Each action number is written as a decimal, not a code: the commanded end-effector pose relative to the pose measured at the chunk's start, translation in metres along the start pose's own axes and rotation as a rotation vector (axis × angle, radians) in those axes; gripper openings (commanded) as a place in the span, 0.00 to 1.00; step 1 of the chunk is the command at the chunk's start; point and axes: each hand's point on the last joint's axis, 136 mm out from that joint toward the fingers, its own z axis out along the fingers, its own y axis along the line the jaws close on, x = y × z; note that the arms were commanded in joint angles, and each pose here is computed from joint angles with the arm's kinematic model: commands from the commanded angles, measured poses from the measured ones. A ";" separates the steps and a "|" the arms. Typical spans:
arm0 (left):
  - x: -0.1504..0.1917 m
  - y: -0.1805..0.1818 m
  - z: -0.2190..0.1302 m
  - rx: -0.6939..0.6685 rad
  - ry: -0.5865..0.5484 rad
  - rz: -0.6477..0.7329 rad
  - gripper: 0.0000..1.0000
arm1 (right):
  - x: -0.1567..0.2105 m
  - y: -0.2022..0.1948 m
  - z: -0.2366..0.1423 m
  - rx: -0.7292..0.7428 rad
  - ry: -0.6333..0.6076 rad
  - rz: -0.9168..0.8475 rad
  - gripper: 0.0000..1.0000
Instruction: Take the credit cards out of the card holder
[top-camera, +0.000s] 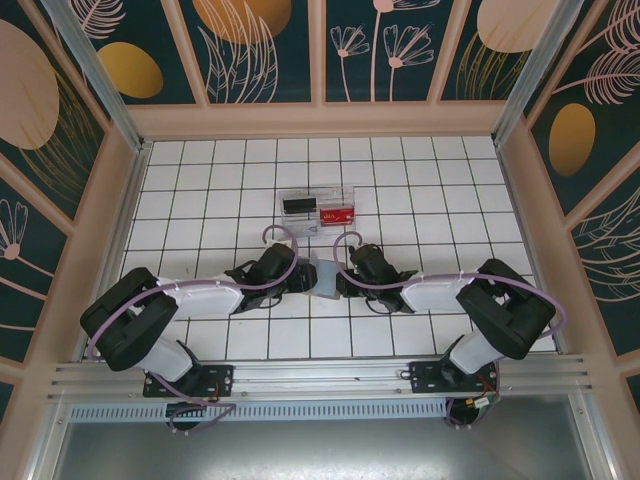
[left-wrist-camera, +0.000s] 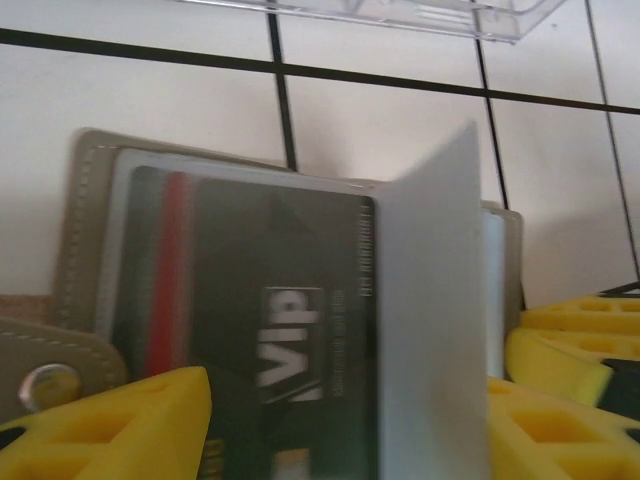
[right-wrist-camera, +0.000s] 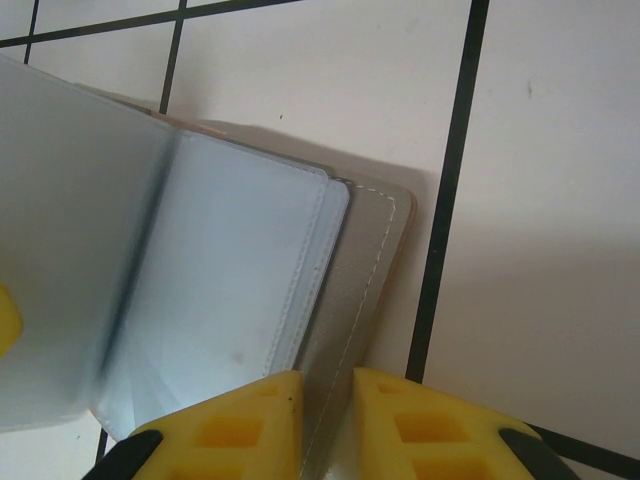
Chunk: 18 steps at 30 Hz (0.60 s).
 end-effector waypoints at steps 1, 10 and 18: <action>0.001 -0.020 -0.003 0.096 0.008 0.020 0.62 | -0.001 0.004 0.003 0.003 0.007 -0.004 0.21; -0.008 -0.041 -0.014 0.190 -0.014 0.027 0.59 | -0.004 0.004 0.000 0.012 -0.004 -0.006 0.21; -0.003 -0.071 -0.019 0.300 0.018 0.070 0.60 | -0.014 0.005 -0.011 0.019 -0.050 -0.005 0.21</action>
